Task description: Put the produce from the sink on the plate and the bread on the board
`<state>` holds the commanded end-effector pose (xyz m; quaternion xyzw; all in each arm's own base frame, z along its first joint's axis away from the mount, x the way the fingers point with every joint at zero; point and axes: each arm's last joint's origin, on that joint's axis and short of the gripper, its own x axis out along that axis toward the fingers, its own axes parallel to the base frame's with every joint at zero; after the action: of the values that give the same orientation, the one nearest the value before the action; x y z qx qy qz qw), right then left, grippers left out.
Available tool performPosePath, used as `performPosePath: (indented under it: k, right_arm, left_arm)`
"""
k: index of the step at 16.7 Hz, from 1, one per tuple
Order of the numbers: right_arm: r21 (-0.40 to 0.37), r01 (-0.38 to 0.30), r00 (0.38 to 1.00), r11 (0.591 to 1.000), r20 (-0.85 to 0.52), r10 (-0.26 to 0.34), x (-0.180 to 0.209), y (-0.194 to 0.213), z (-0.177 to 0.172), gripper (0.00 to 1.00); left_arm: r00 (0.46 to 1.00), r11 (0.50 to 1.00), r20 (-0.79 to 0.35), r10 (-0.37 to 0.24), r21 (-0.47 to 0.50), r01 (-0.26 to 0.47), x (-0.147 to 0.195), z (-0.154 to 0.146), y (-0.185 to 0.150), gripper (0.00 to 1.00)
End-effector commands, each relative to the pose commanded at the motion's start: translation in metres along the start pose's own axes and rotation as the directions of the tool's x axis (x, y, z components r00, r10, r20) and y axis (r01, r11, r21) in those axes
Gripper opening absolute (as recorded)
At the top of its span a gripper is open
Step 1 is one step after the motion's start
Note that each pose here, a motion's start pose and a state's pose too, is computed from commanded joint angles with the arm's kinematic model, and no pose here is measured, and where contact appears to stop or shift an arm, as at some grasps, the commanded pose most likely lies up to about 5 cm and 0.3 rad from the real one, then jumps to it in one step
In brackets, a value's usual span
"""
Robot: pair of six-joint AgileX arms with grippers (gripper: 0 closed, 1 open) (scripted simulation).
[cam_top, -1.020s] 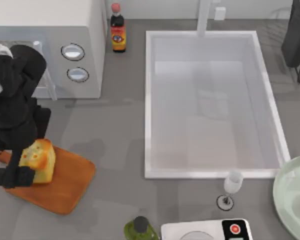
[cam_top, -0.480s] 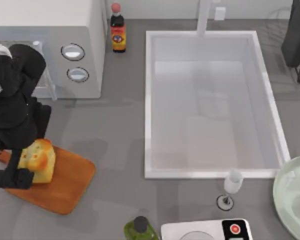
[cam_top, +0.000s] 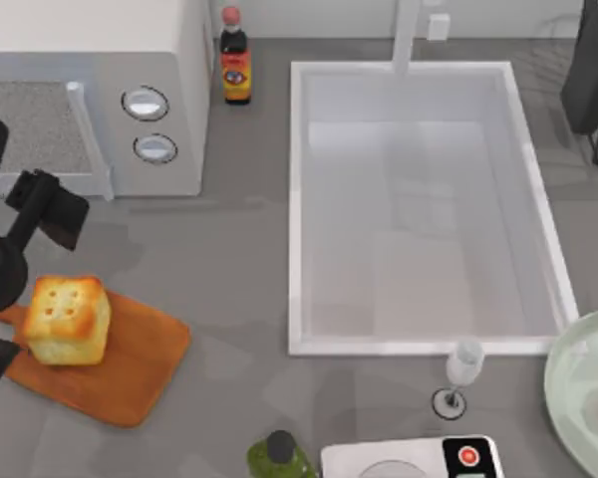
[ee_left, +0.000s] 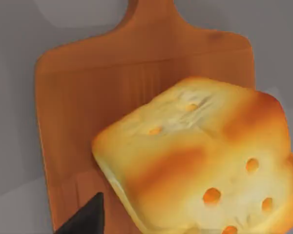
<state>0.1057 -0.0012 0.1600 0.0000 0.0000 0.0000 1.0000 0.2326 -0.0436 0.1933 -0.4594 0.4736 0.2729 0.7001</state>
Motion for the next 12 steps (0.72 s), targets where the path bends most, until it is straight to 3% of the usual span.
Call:
performPosePath:
  k: [3,6,9,12]
  right_arm:
    - [0.000,0.000,1.000,1.000,0.000,0.000,0.000,0.000,0.000,1.00]
    - [0.000,0.000,1.000,1.000,0.000,0.000,0.000,0.000,0.000,1.00]
    - [0.000,0.000,1.000,1.000,0.000,0.000,0.000,0.000,0.000,1.00]
    - [0.000,0.000,1.000,1.000,0.000,0.000,0.000,0.000,0.000,1.00]
  left_arm:
    - [0.969,0.940,0.074,-0.235,0.271,0.207,-0.027,-0.006,0.040,1.00]
    - [0.873,0.770,0.166,-0.459,0.565,0.298,-0.035,-0.014,0.082,1.00]
    - [0.721,0.582,0.265,-0.641,0.779,0.231,-0.031,-0.019,0.113,1.00]
    - [0.558,0.471,0.348,-0.753,0.877,0.089,-0.025,-0.020,0.128,1.00]
